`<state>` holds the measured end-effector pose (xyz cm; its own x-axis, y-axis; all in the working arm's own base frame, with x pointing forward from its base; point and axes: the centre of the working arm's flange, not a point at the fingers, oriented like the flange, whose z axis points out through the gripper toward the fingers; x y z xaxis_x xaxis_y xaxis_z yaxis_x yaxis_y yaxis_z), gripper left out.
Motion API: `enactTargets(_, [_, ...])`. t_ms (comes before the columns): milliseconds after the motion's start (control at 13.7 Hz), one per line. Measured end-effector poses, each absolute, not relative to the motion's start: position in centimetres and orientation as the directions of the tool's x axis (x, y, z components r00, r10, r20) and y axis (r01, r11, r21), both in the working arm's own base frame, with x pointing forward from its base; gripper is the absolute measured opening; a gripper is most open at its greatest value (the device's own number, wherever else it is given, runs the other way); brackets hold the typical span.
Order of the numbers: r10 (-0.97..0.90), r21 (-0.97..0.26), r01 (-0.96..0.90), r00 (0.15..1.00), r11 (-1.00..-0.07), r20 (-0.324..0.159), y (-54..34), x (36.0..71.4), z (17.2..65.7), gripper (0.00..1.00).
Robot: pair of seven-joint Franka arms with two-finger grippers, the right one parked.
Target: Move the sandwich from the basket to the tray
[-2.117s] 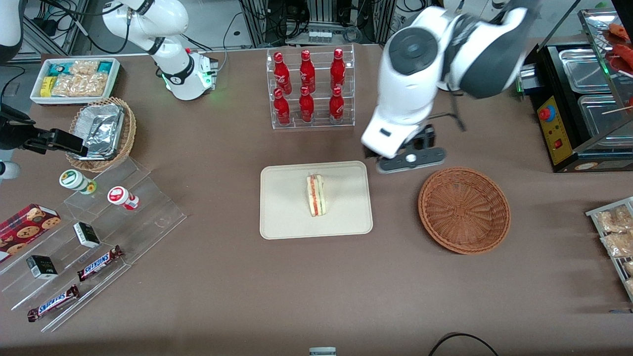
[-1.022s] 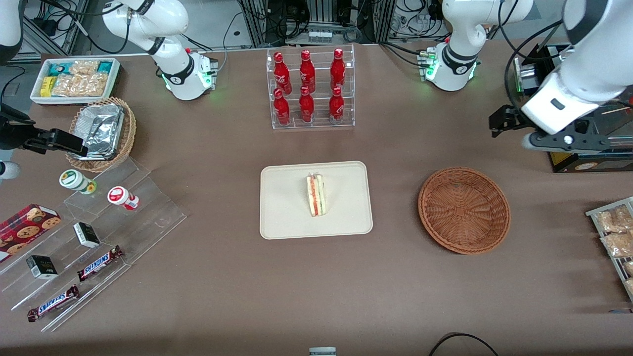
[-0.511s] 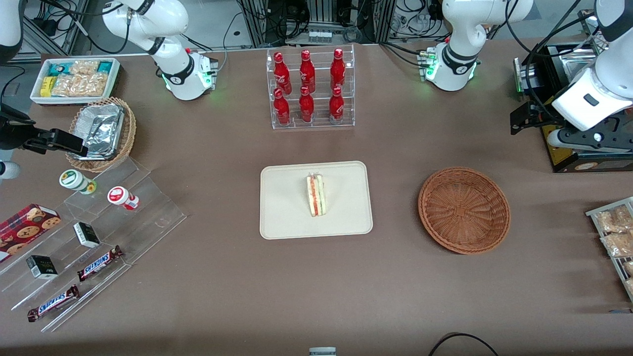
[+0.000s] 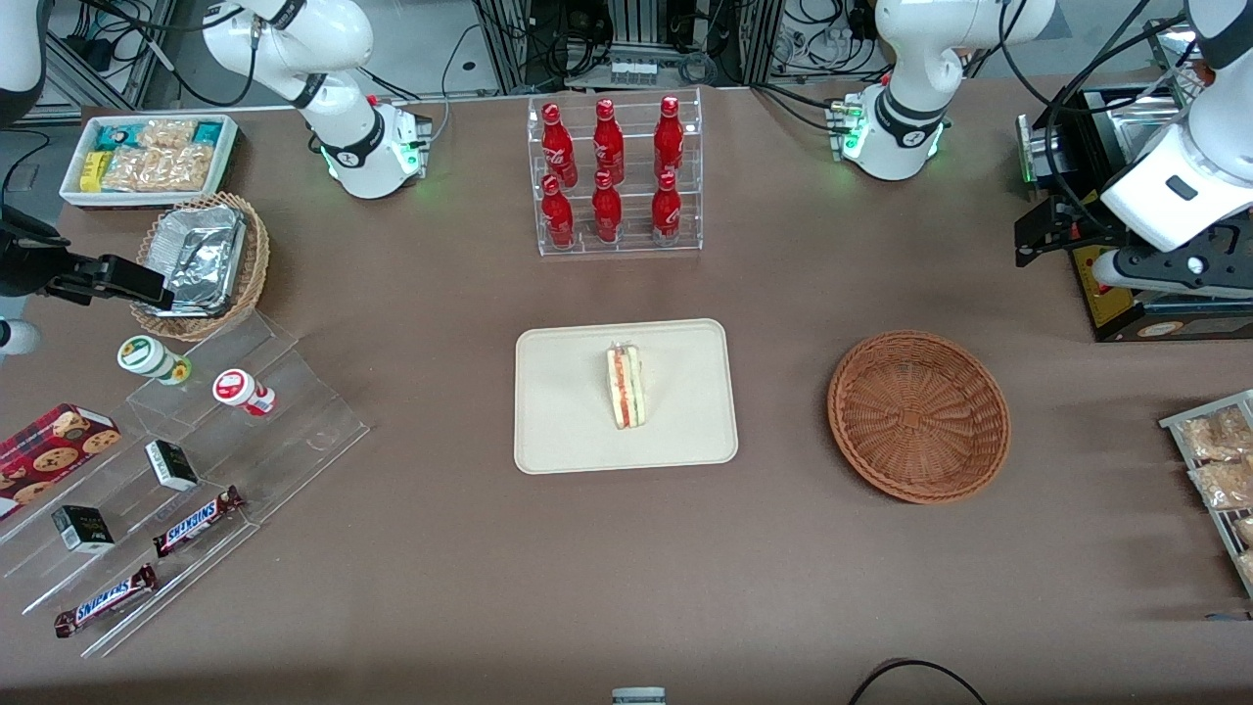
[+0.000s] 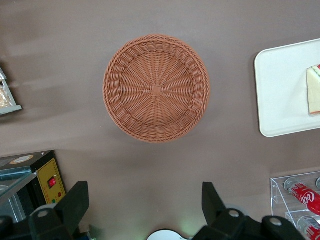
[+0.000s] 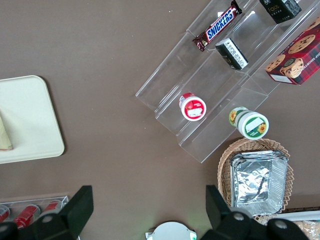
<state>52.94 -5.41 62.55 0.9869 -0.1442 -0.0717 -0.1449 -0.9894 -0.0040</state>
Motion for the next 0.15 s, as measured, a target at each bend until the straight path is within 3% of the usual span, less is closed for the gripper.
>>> enactTargets(146, [-0.133, -0.004, -0.134, 0.988, -0.991, -0.080, -4.80, 52.78, 62.97, 1.00])
